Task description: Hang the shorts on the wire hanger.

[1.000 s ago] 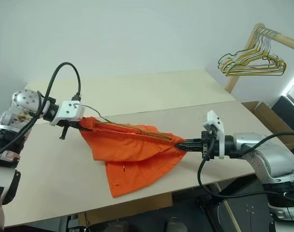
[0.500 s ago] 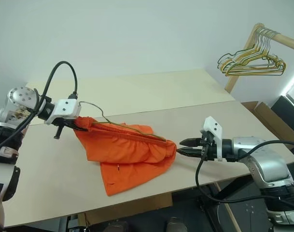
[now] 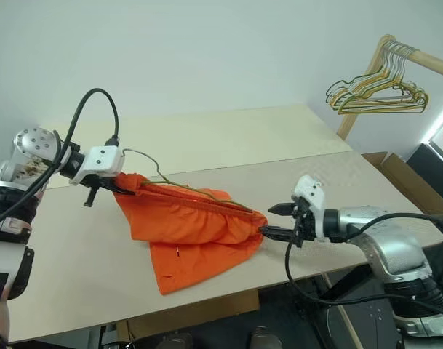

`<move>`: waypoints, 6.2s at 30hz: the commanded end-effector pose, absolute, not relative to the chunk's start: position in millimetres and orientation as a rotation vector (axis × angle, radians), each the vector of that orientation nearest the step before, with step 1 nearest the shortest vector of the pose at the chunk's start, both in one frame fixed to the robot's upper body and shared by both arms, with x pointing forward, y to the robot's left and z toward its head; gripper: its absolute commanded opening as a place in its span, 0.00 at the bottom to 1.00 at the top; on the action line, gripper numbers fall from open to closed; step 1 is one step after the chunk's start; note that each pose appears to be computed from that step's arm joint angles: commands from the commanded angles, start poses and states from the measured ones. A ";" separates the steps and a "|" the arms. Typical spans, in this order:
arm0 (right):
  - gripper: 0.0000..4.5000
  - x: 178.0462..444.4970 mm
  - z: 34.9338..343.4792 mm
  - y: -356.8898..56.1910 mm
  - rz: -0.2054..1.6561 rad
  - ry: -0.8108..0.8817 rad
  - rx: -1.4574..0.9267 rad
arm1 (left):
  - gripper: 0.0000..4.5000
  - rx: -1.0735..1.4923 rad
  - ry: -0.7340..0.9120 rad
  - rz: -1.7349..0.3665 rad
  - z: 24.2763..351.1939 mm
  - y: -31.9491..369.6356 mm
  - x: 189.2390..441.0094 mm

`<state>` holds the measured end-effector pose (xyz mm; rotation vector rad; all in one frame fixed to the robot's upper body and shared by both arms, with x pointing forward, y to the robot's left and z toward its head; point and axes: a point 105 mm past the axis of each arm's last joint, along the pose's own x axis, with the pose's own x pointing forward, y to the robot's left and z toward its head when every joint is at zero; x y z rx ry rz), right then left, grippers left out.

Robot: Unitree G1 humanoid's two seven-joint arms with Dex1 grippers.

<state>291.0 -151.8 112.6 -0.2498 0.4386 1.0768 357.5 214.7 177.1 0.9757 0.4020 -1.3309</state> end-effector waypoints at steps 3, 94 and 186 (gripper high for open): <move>0.89 301.9 116.5 -151.2 1.055 0.435 -0.295 | 0.02 0.989 0.346 -1.305 195.1 214.1 360.2; 0.76 291.6 174.7 -153.8 1.179 0.229 -0.400 | 0.02 1.161 0.449 -1.353 168.7 225.1 357.4; 0.00 261.7 201.7 -318.8 0.058 0.506 0.141 | 0.99 -0.035 -0.474 -1.155 328.7 103.6 299.0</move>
